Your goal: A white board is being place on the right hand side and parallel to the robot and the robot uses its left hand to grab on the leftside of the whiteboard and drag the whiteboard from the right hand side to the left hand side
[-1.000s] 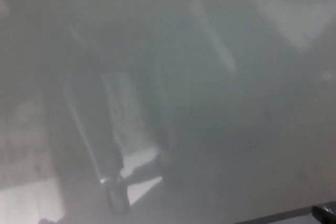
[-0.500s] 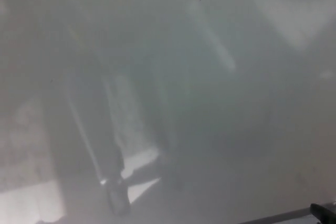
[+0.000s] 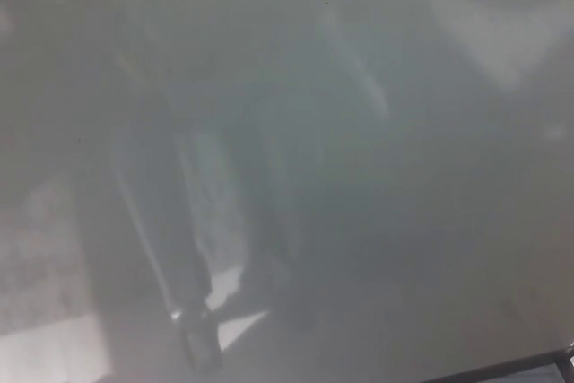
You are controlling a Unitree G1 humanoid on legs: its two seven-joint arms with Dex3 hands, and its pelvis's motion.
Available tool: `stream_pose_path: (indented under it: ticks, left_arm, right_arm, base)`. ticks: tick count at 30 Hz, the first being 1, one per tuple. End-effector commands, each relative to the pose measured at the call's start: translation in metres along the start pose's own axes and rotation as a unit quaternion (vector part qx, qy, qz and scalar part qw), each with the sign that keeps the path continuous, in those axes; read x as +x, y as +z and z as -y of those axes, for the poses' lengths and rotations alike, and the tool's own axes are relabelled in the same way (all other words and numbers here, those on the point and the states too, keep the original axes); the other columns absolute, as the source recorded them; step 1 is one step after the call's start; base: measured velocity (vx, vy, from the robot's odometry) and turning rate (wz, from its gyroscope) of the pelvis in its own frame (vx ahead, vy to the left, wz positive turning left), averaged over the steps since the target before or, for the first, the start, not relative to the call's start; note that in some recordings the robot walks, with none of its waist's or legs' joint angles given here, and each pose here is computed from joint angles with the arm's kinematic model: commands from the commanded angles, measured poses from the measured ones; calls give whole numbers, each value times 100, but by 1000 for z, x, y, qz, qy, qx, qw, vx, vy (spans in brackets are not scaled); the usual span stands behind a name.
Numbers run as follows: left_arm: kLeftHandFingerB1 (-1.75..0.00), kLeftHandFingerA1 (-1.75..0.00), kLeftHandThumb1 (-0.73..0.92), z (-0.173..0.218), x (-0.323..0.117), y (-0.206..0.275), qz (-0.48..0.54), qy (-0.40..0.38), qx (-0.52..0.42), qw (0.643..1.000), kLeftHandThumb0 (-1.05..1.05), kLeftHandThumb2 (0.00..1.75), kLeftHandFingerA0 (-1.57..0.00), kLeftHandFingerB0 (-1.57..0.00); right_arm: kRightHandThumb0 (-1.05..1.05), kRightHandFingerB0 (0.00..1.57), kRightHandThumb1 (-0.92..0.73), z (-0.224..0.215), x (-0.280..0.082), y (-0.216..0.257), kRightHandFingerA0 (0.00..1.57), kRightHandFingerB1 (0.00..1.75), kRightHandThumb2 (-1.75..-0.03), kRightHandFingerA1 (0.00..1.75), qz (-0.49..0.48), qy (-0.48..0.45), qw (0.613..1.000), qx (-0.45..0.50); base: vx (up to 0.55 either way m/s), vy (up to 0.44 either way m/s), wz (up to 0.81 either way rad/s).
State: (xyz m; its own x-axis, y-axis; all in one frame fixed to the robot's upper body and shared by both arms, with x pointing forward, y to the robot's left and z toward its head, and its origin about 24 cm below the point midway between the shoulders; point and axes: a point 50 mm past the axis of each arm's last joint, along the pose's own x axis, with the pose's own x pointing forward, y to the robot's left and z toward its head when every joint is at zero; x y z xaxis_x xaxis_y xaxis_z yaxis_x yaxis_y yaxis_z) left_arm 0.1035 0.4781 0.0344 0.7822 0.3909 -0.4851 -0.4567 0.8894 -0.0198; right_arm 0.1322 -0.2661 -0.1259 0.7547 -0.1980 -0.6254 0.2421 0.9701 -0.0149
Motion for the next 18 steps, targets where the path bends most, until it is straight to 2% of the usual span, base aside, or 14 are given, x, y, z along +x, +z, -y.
stream_pose_path:
  ticks: [1,2,3,4,5,6,7,9,11,12,13,15,17,18]
  left_arm:
    - [-3,-13,52,-2,-11,-35,2,26,2,1000,-55,74,0,0]
    - [-2,0,40,3,-13,-53,-26,16,-12,999,-60,70,0,0]
    - [-2,0,40,5,-14,-60,-37,12,-18,999,-60,70,0,0]
    - [-6,-3,40,7,-17,-72,-65,7,-13,998,-57,70,0,0]
    - [-16,-23,41,10,-18,-80,-84,-1,-19,996,-51,75,0,0]
    - [-16,-23,41,13,-21,-90,-106,-12,-29,994,-51,75,0,0]
    - [-3,-23,55,14,-22,-94,-112,-15,-38,993,-47,73,-4,0]
    - [-5,-28,54,21,-25,-112,-147,-21,-61,987,-42,71,-8,0]
    - [-5,-26,55,27,-24,-120,-169,-24,-48,984,-38,72,-6,0]
    - [-8,-14,56,32,-22,-128,-194,-23,-16,981,-32,63,0,0]
    - [-9,-24,53,34,-22,-131,-202,-21,-4,979,-37,73,-4,0]
    - [-10,-35,57,36,-23,-136,-224,-15,50,973,-37,73,-9,0]
    - [-10,-38,61,38,-24,-143,-234,-10,66,970,-31,75,-17,0]
    - [-16,-33,68,40,-25,-147,-243,-7,80,967,-28,61,-31,0]
  right_arm:
    - [-28,35,-92,8,-6,-7,79,31,-69,56,-8,-8,1000,-1]
    - [-28,34,-92,8,-7,-8,77,32,-70,56,-9,-8,1000,-10]
    - [-28,34,-92,8,-8,-8,77,32,-70,56,-9,-8,1000,-13]
    - [-28,34,-92,9,-9,-11,78,32,-70,56,-13,-6,1000,-16]
    - [-29,36,-92,9,-10,-13,82,31,-68,55,-16,-9,1000,-16]
    - [-29,36,-92,9,-12,-15,82,31,-68,55,-20,-13,1000,-16]
    - [-28,36,-92,9,-12,-16,82,32,-69,55,-21,-13,1000,-16]
    - [-28,36,-92,9,-16,-21,81,32,-69,56,-25,-13,999,-18]
    - [-28,36,-92,11,-18,-23,81,32,-69,56,-29,-16,999,-18]
    - [-26,33,-92,12,-18,-23,79,32,-71,57,-29,-13,999,-17]
    - [-27,33,-92,12,-18,-23,79,32,-71,57,-29,-13,999,-17]
    - [-27,33,-92,12,-19,-24,80,32,-70,56,-31,-11,999,-19]
    - [-27,35,-92,11,-19,-24,82,31,-69,55,-28,-12,999,-25]
    - [-26,35,-92,13,-21,-26,83,31,-68,56,-30,-11,999,-22]
  base:
    - [0,0,0]
    - [0,0,0]
    - [0,0,0]
    - [0,0,0]
    - [0,0,0]
    - [0,0,0]
    - [0,0,0]
    - [0,0,0]
    - [0,0,0]
    - [0,0,0]
    - [0,0,0]
    - [0,0,0]
    - [0,0,0]
    - [0,0,0]
